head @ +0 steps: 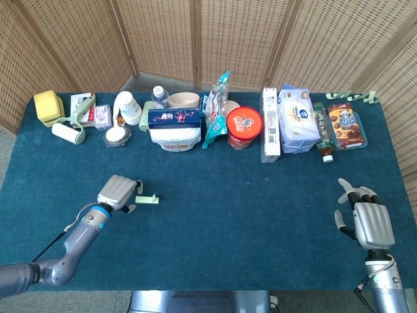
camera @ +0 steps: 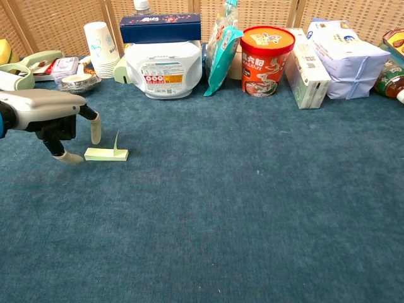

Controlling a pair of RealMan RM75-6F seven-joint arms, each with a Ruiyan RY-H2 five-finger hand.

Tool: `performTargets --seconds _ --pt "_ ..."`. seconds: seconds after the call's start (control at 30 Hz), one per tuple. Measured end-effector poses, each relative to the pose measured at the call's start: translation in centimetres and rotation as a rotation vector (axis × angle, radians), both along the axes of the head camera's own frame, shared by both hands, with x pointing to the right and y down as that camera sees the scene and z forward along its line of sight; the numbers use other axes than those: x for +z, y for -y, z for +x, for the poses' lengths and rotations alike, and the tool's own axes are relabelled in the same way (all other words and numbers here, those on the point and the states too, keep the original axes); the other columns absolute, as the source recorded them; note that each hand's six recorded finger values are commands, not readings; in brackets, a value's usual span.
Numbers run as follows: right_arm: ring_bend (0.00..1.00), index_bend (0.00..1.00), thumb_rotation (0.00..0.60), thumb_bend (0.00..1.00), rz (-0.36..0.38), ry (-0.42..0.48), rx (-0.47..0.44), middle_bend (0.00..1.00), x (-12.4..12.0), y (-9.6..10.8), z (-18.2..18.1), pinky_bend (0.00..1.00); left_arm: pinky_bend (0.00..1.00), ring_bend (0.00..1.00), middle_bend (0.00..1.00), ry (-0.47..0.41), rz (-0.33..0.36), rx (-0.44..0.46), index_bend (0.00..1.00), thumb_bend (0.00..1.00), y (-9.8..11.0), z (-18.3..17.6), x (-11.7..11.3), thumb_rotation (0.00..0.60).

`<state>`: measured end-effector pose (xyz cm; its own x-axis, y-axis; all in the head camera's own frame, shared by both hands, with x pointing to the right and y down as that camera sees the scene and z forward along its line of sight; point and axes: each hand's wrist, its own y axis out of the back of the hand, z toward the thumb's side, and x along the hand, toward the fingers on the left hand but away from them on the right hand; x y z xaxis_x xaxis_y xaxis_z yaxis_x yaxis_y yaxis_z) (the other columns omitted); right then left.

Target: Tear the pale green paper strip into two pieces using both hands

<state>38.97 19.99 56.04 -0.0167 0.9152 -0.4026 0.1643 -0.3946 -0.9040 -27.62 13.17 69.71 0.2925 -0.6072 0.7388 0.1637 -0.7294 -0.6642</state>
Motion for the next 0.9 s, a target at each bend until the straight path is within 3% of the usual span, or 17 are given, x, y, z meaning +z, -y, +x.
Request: performTargets --seconds 0.9 --pt "0.24 0.12 0.600 0.48 0.006 0.003 0.023 0.48 -0.3 -0.4 0.7 0.19 1.00 1.00 1.00 0.020 -0.020 0.007 0.48 0.29 0.3 1.4 1.1 0.600"
